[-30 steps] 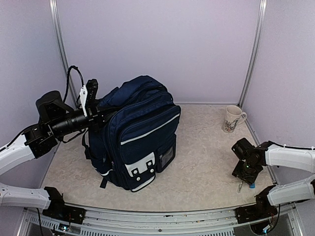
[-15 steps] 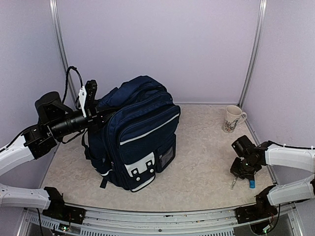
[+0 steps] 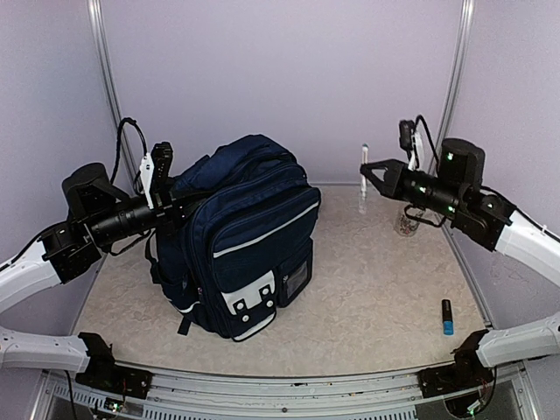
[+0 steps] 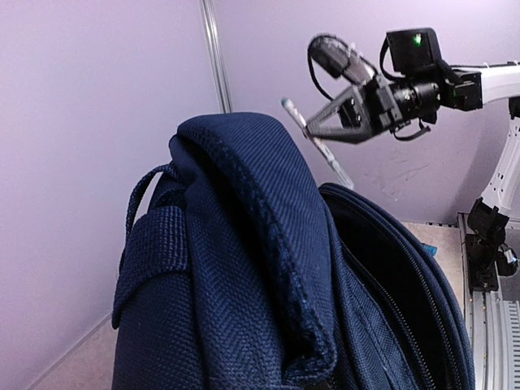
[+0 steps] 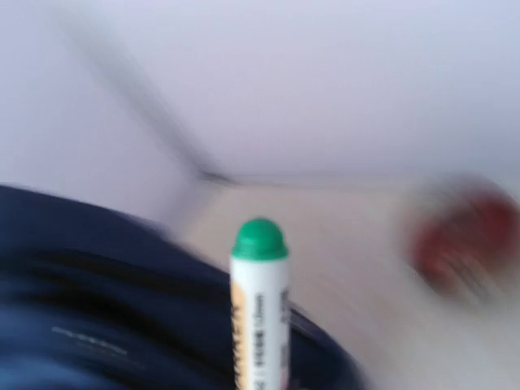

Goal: Pack the student bag
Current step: Reset both arms

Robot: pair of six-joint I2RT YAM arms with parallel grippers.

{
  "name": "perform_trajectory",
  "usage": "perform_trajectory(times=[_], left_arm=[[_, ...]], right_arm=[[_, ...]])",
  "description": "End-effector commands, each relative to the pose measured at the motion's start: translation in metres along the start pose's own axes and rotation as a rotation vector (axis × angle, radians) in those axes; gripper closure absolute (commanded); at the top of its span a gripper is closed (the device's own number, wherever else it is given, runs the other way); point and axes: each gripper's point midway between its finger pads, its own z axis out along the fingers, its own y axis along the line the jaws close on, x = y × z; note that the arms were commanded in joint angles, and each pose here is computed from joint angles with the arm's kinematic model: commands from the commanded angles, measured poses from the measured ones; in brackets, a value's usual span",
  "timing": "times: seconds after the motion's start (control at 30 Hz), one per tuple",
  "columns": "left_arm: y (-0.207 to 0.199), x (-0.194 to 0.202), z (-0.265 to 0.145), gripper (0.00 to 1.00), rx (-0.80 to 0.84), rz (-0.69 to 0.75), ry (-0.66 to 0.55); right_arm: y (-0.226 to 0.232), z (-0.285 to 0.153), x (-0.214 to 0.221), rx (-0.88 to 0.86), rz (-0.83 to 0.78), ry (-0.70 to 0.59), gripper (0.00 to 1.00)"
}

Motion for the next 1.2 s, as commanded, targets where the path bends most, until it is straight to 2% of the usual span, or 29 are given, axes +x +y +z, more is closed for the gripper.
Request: perform_trajectory(times=[0.0,0.07,0.13,0.23,0.33,0.47,0.7,0.73,0.83,0.9,1.0,1.07,1.13,1.17], left_arm=[[0.008,-0.01,-0.004,0.86,-0.035,0.055,-0.043],[0.008,-0.01,-0.004,0.86,-0.038,0.056,-0.041],[0.009,-0.01,-0.004,0.86,-0.041,0.058,-0.042],[0.008,-0.01,-0.005,0.86,-0.04,0.058,-0.043],[0.008,-0.011,-0.005,0.85,-0.037,0.057,-0.046],[0.008,-0.013,-0.007,0.85,-0.041,0.062,-0.052],[0.007,-0.013,-0.006,0.85,-0.032,0.058,-0.052],[0.007,-0.013,-0.007,0.85,-0.032,0.058,-0.053],[0.007,-0.012,-0.006,0.85,-0.032,0.057,-0.05],[0.007,-0.012,-0.005,0.85,-0.03,0.057,-0.049],[0.006,-0.011,-0.005,0.85,-0.027,0.054,-0.046],[0.006,-0.011,-0.005,0.85,-0.027,0.055,-0.046],[0.006,-0.011,-0.005,0.84,-0.028,0.055,-0.044],[0.007,-0.01,-0.005,0.84,-0.029,0.055,-0.044]], right_arm=[[0.162,0.012,-0.033,-0.544,-0.458,-0.169,1.0],[0.216,0.012,-0.021,-0.733,-0.596,-0.185,1.0],[0.245,0.016,-0.017,-0.854,-0.663,-0.186,1.0],[0.261,0.026,0.0,-0.945,-0.752,-0.175,1.0],[0.264,0.03,0.025,-1.007,-0.841,-0.144,1.0],[0.255,0.026,0.047,-1.041,-0.875,-0.045,1.0],[0.222,0.041,0.081,-0.92,-0.945,0.2,1.0],[0.221,0.041,0.079,-0.905,-0.953,0.209,0.94],[0.218,0.042,0.073,-0.867,-0.968,0.213,0.59],[0.22,0.039,0.065,-0.852,-0.978,0.194,0.42],[0.221,0.037,0.053,-0.809,-0.965,0.155,0.29],[0.215,0.043,0.035,-0.702,-0.907,0.122,0.2],[0.189,0.057,0.001,-0.457,-0.805,0.084,0.17],[0.162,0.064,-0.021,-0.291,-0.717,0.073,0.15]])
